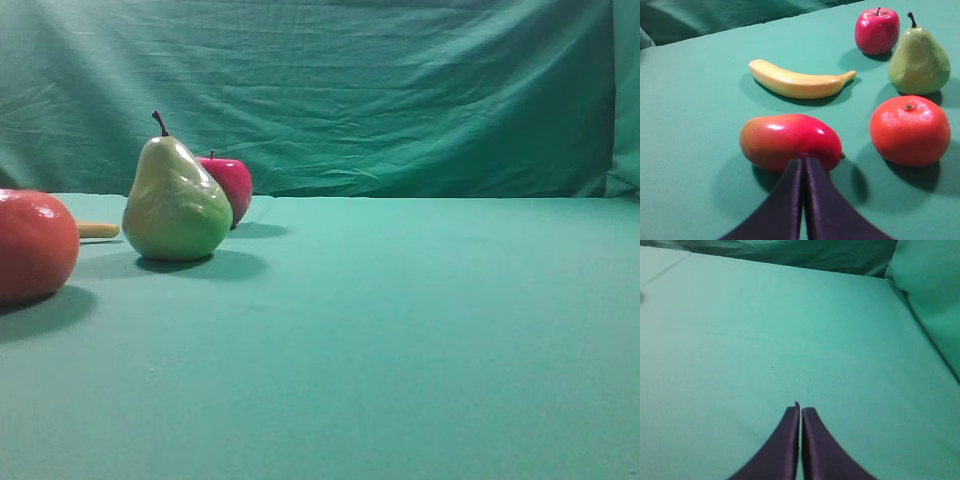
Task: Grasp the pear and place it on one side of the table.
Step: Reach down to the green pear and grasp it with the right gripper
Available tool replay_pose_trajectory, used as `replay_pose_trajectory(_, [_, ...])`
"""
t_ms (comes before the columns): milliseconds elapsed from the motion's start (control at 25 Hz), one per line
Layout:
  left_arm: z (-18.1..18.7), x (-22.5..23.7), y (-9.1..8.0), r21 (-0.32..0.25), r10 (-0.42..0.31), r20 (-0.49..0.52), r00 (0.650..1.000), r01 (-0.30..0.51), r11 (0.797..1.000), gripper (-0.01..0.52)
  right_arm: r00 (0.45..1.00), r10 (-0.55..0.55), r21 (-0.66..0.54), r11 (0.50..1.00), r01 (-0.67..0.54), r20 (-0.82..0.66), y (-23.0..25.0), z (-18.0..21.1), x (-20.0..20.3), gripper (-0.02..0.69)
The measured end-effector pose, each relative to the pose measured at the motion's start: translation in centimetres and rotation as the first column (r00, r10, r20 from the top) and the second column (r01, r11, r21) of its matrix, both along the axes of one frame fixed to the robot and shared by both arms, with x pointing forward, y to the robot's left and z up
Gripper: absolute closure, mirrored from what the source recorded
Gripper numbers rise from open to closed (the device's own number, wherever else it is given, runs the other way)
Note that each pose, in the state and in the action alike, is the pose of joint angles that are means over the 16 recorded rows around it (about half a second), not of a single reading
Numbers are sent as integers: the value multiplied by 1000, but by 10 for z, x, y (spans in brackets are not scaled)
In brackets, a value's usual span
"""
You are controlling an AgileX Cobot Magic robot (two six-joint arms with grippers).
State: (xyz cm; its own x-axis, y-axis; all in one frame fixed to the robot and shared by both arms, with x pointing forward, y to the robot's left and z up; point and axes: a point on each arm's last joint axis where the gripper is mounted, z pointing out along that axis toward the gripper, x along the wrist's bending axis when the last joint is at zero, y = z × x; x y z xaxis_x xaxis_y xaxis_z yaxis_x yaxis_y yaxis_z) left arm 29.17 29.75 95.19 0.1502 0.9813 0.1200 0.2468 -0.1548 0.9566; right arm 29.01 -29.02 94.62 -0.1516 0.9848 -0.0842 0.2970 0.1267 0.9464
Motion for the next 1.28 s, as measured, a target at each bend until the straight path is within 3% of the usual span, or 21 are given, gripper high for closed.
replay_pose_trajectory(680, [0,0,0,0,0,0,1000,0,1000,514,1000,-1,0,1000,1,6,0,0,0,665])
replay_pose_trajectory(1280, [0,0,0,0,0,0,1000,0,1000,514,986,-21,303,953,-29,163,5,41,5,665])
